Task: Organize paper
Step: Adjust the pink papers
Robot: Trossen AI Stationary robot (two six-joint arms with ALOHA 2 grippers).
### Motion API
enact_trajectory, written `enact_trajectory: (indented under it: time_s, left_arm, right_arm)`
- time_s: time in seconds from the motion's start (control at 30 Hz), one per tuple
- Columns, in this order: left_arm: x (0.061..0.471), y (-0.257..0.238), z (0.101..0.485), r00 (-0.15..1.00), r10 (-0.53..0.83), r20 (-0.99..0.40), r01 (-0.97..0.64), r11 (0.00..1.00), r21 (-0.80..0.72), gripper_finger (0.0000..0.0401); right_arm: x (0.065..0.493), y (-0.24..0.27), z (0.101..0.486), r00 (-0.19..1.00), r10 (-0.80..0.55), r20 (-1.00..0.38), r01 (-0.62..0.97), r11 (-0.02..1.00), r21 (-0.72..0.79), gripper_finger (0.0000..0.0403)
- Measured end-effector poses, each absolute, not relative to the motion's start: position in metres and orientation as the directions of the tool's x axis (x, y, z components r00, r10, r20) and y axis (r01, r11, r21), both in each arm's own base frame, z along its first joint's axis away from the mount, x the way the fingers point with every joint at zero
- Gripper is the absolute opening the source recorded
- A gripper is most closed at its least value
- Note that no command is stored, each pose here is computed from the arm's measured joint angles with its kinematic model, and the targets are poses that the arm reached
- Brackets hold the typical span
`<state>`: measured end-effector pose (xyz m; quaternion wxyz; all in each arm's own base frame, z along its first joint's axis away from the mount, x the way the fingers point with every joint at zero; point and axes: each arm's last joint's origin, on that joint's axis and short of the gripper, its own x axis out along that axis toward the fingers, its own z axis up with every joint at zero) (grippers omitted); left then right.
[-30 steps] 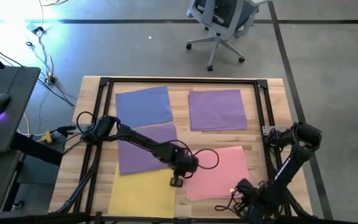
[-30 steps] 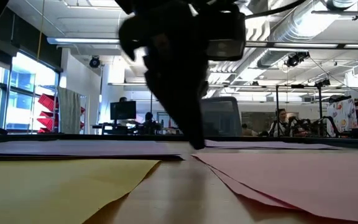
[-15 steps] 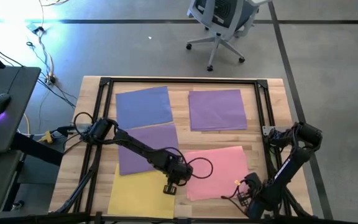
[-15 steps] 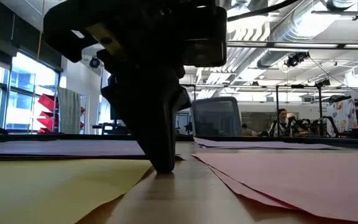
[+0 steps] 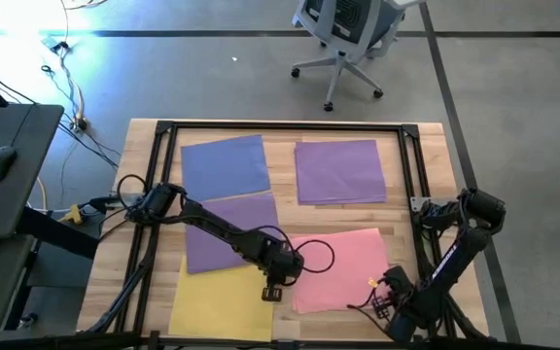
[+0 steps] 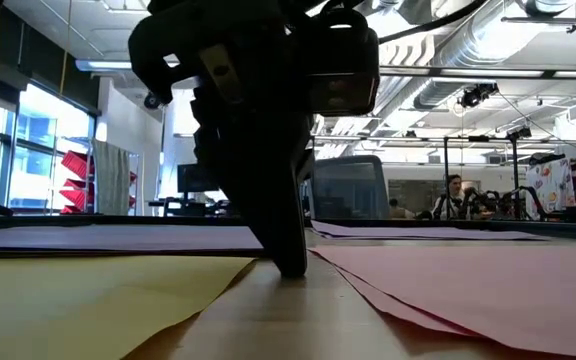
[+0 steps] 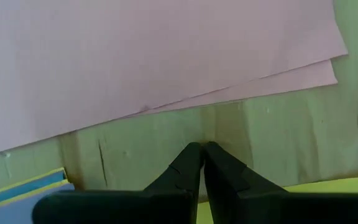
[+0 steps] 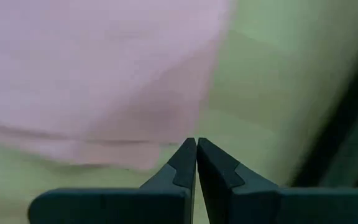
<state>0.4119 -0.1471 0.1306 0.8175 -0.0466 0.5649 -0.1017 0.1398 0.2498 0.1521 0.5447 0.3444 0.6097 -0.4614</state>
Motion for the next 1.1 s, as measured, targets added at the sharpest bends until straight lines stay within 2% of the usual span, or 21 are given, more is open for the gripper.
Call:
enact_trajectory:
  time_s: [0.13,0.37,0.63,0.9,1.1]
  left_arm:
    - [0.411,-0.151,0.131,0.351,-0.204,-0.914,0.111,0.978,-0.176,0.0000]
    - [0.412,-0.149,0.131,0.369,-0.177,-0.912,0.096,0.984,-0.152,0.0000]
    - [0.416,-0.146,0.130,0.402,-0.154,-0.903,0.046,0.988,-0.148,0.0000]
    - [0.416,-0.145,0.130,0.405,-0.131,-0.905,0.014,0.990,-0.137,0.0000]
    - [0.416,-0.145,0.130,0.403,-0.124,-0.907,-0.005,0.990,-0.137,0.0000]
  right_arm:
    - [0.139,0.240,0.139,-0.180,-0.098,-0.979,0.924,0.323,-0.202,0.0000]
    - [0.148,0.241,0.136,-0.138,-0.031,-0.990,0.897,0.419,-0.138,0.0000]
    - [0.160,0.253,0.149,0.020,0.026,-0.999,0.868,0.495,0.030,0.0000]
    - [0.160,0.258,0.157,-0.058,0.068,-0.996,0.853,0.522,-0.014,0.0000]
    - [0.165,0.269,0.171,-0.042,0.133,-0.990,0.820,0.570,0.042,0.0000]
